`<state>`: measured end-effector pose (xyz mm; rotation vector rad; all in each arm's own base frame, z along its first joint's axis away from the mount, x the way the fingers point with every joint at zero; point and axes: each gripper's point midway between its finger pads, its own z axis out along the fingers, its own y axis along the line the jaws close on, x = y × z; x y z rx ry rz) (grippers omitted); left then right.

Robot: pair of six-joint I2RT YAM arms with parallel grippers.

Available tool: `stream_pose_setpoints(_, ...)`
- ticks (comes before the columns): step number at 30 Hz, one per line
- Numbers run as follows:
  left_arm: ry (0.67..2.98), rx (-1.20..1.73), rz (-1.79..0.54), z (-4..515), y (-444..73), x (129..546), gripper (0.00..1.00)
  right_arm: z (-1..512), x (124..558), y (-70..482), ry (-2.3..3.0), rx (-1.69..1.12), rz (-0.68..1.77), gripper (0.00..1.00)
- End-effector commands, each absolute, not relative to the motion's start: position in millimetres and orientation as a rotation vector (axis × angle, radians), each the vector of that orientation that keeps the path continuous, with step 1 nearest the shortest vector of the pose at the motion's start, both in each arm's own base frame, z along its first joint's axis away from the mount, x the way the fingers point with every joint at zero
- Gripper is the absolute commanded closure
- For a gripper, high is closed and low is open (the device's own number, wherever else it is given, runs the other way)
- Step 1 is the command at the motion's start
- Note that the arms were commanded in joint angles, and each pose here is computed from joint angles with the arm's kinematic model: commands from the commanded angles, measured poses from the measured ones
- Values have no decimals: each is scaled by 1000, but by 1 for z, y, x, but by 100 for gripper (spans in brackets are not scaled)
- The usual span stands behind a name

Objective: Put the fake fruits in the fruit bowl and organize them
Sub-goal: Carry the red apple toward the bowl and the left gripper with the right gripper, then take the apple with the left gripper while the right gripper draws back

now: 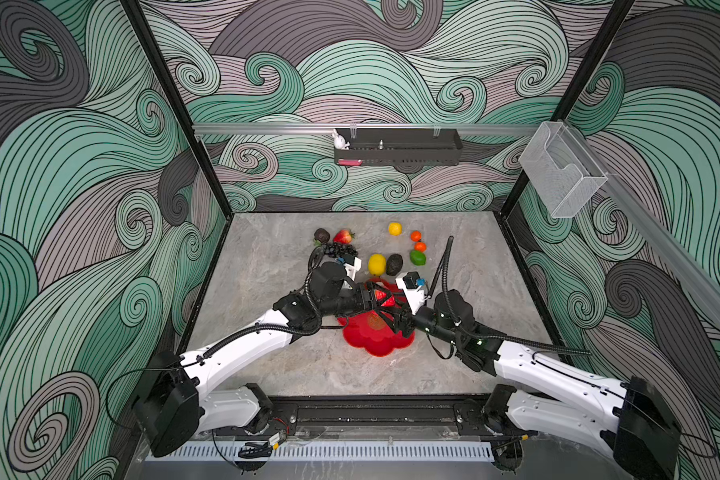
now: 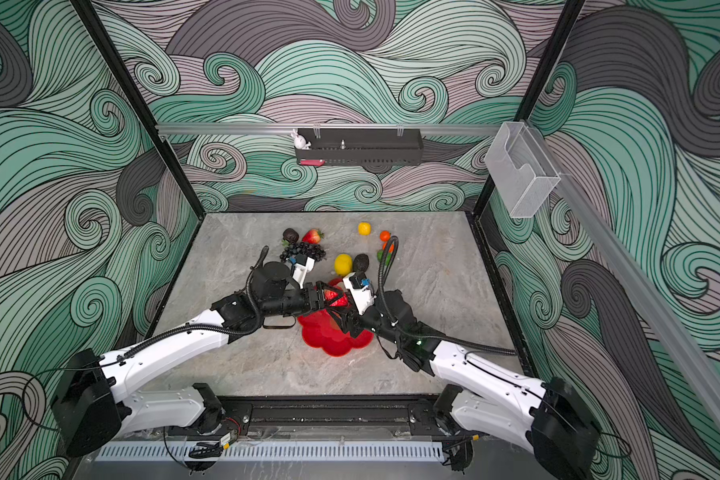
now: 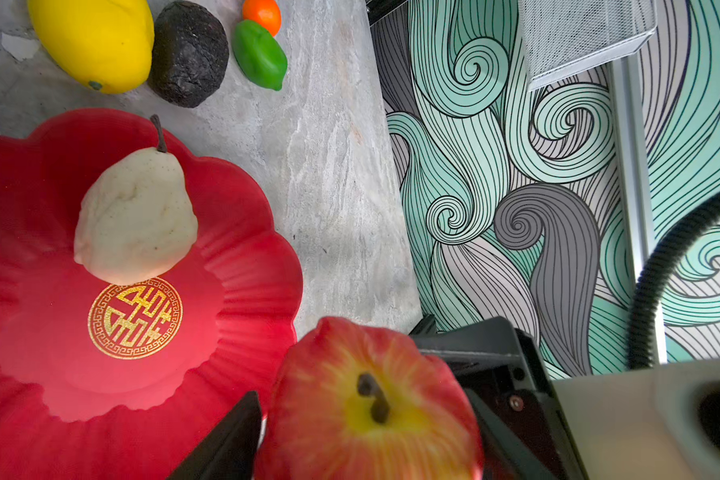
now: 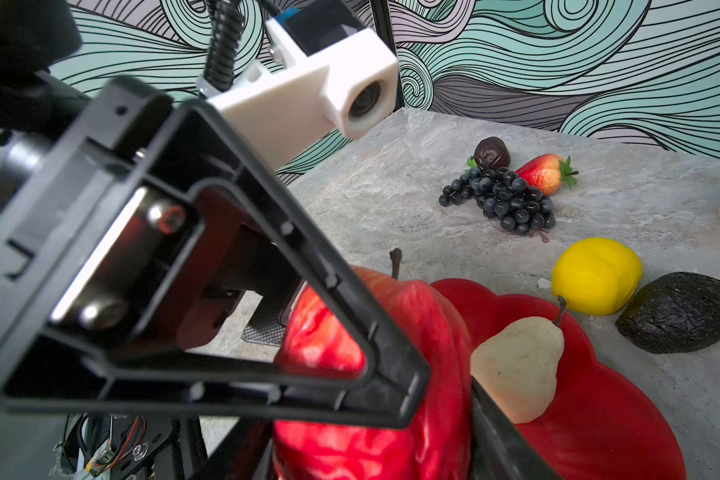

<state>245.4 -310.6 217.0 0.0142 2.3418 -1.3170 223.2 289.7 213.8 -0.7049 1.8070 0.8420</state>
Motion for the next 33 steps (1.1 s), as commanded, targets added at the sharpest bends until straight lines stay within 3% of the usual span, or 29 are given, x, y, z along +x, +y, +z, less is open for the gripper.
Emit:
stream_pose_setpoints(1,2310,38,-1345,233,-318,248,34,217,225,289,1785,-706,815,39)
stream_pose_setpoints(12,2307,50,-1307,234,-316,251,41,213,228,285,1817,-695,781,35)
stream_pose_setpoints(15,2290,34,-1280,235,-311,253,41,211,231,275,1836,-674,725,28)
stream_pose_setpoints(22,2296,10,-1111,224,-290,261,40,209,225,250,1880,-635,640,0)
stream_pose_setpoints(33,2337,73,-721,168,-275,284,39,180,222,192,1980,-404,493,0)
